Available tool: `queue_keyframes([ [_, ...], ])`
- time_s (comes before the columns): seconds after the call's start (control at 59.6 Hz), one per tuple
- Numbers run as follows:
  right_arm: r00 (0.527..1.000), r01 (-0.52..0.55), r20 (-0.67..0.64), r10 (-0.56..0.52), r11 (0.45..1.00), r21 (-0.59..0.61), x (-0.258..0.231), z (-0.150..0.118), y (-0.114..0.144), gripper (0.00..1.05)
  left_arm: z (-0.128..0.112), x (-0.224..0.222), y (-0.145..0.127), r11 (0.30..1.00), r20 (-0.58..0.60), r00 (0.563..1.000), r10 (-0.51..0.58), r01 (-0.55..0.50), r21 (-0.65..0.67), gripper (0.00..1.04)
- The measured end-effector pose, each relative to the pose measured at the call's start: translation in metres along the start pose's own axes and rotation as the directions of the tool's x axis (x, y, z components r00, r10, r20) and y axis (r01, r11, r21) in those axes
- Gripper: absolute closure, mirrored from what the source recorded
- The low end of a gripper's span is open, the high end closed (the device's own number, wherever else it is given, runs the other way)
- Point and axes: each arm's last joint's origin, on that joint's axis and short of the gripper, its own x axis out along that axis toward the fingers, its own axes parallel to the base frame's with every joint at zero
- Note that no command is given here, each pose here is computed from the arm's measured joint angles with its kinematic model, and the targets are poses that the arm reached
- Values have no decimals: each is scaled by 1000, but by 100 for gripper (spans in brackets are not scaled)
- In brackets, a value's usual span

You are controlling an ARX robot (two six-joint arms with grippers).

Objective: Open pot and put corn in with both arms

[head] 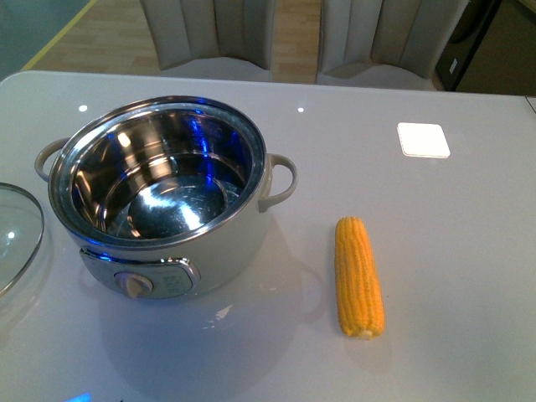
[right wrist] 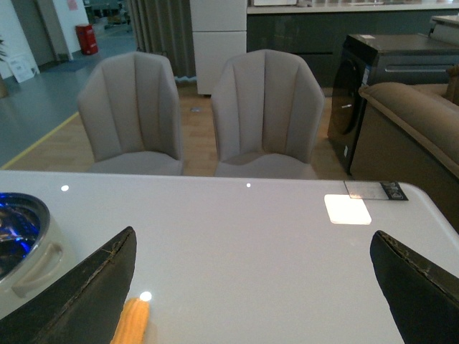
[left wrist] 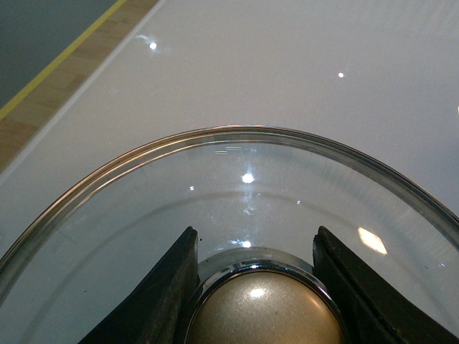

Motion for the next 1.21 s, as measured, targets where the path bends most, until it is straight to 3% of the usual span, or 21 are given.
queue_keyframes([
  [0.47, 1000, 0, 0, 0, 1000, 0, 0, 0, 0, 9, -14, 7, 0, 1000, -3, 1000, -4, 4, -3, 62],
  [0.688, 1000, 0, 0, 0, 1000, 0, 0, 0, 0, 9, -14, 8, 2, 1000, -1, 1000, 8, -8, 13, 27],
  [0.772, 1000, 0, 0, 0, 1000, 0, 0, 0, 0, 9, -13, 8, 2, 1000, -4, 1000, 8, -8, 12, 8],
  [0.805, 1000, 0, 0, 0, 1000, 0, 0, 0, 0, 9, -12, 8, 2, 1000, -9, 1000, 5, -5, 15, 6],
  [0.923, 1000, 0, 0, 0, 1000, 0, 0, 0, 0, 9, 1, 9, 2, 1000, 3, 1000, 0, 0, 23, 7],
  [1.208, 1000, 0, 0, 0, 1000, 0, 0, 0, 0, 9, 66, 3, 9, 999, 76, 997, 22, -24, 28, 7],
])
